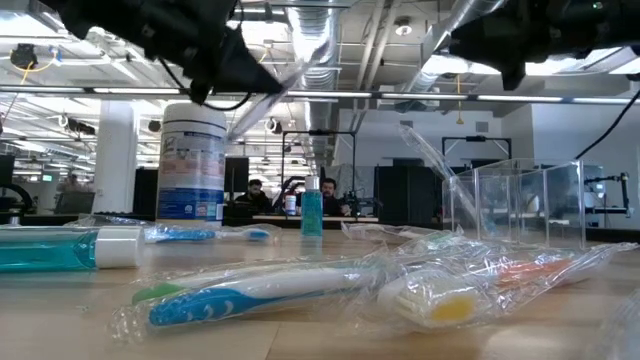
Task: Pick & Place toothbrushing station
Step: Put the purple toothbrush into the transparent organizer
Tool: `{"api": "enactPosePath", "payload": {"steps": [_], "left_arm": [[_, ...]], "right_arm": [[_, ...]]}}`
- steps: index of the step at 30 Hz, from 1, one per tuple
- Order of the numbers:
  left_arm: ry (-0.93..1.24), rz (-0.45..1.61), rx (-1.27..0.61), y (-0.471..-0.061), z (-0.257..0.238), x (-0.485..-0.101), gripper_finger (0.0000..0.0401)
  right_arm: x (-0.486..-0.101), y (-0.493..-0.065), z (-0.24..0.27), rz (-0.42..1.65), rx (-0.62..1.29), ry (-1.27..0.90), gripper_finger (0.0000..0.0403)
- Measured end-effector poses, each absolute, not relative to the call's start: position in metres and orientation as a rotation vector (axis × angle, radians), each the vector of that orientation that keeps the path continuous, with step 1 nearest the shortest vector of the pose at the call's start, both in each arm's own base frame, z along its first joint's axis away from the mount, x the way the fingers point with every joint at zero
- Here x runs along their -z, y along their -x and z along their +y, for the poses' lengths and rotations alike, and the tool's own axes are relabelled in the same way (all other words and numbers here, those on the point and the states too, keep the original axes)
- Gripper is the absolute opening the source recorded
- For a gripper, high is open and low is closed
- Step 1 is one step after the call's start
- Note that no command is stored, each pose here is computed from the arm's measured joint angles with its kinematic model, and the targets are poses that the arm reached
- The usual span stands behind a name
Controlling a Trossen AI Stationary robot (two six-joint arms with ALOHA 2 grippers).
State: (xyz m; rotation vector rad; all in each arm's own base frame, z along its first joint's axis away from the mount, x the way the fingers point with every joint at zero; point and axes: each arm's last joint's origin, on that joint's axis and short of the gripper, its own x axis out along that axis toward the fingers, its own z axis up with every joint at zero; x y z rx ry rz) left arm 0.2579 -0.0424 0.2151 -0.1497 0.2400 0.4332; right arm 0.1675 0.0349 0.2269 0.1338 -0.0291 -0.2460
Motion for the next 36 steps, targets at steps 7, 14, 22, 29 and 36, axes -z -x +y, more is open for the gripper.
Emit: {"api": "enactPosePath", "payload": {"steps": [7,14,22,29,36], "left_arm": [[0.111,0.13,-0.41,-0.261,-0.043,-0.228,0.0004],[0.122,0.05,-0.351,-0.264,-0.039,-0.237,0.0004],[0.111,-0.024,-0.314,-0.278,-0.032,-0.232,0.0003],[0.109,-0.106,-0.261,-0.29,-0.024,-0.225,0.0004],[0.118,-0.131,-0.252,-0.298,-0.021,-0.222,0.0004]], "right_arm": [[-0.227,-0.18,0.038,-0.09,0.244,-0.107,0.0118],[-0.229,-0.198,0.039,-0.106,0.246,-0.083,0.0118],[-0.233,-0.226,0.035,-0.069,0.276,-0.051,0.0118],[-0.236,-0.242,0.032,-0.063,0.255,-0.044,0.0118],[-0.245,-0.249,0.027,-0.086,0.217,-0.047,0.0118]]}}
